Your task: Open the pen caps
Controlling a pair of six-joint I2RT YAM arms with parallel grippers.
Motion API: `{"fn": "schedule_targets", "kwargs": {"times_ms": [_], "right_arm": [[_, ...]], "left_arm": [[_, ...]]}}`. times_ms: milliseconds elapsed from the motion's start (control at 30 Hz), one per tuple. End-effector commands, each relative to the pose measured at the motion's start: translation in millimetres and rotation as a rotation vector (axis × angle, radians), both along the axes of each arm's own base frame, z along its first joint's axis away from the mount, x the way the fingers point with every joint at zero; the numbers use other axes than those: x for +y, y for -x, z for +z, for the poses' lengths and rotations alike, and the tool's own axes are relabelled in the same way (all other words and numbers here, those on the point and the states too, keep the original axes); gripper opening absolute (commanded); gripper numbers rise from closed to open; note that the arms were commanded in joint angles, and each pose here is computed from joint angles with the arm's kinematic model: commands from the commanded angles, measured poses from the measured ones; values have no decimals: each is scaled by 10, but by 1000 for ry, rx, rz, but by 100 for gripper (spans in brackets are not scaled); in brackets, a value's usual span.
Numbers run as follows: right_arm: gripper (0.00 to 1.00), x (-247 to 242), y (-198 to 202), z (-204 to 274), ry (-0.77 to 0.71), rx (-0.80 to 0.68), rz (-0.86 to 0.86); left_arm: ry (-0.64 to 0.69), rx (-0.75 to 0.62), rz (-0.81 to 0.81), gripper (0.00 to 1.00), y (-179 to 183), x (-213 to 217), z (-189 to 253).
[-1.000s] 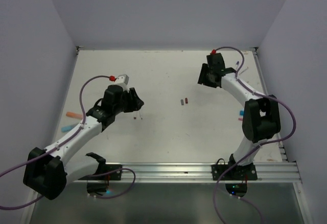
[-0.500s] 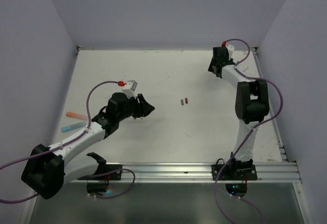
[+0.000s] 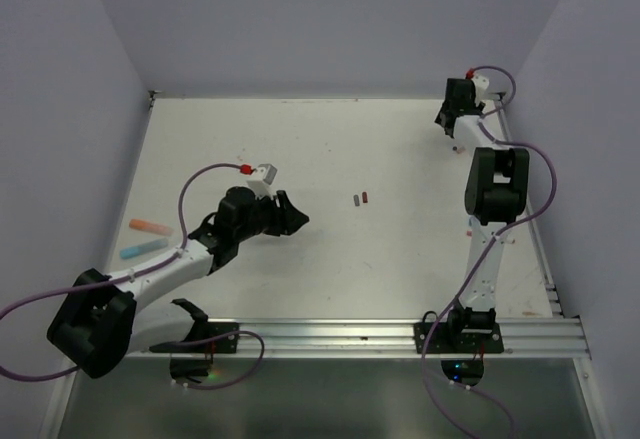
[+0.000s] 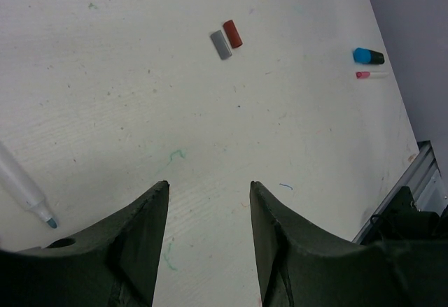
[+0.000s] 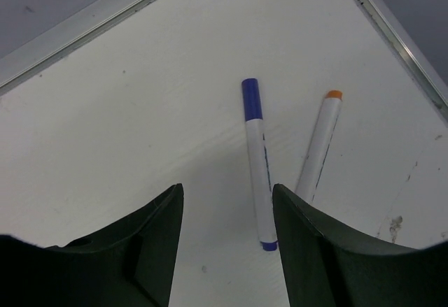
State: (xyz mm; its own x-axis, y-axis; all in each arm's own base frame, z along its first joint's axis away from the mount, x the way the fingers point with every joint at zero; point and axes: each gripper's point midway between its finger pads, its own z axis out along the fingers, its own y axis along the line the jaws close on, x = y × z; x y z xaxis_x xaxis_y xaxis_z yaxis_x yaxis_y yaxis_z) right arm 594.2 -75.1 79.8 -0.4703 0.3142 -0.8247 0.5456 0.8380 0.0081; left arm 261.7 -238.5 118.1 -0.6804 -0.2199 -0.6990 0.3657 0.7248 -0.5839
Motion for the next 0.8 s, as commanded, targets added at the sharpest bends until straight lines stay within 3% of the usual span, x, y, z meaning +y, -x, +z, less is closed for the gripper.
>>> {"fn": "schedule_targets", "kwargs": {"times_ms": [0,533,767], "right_arm": [[57,-160,-108,49,-6,-20,-6],[52,-221,-97,-458,-123,84,35],[38,-233,-11,-550,-136,143,10]], "left_arm": [[34,-43,-21,53,-34,-71,70],[42,-52,-49,53,-45,-125,87],[45,-51,-56,53,-18,-123,93]]}}
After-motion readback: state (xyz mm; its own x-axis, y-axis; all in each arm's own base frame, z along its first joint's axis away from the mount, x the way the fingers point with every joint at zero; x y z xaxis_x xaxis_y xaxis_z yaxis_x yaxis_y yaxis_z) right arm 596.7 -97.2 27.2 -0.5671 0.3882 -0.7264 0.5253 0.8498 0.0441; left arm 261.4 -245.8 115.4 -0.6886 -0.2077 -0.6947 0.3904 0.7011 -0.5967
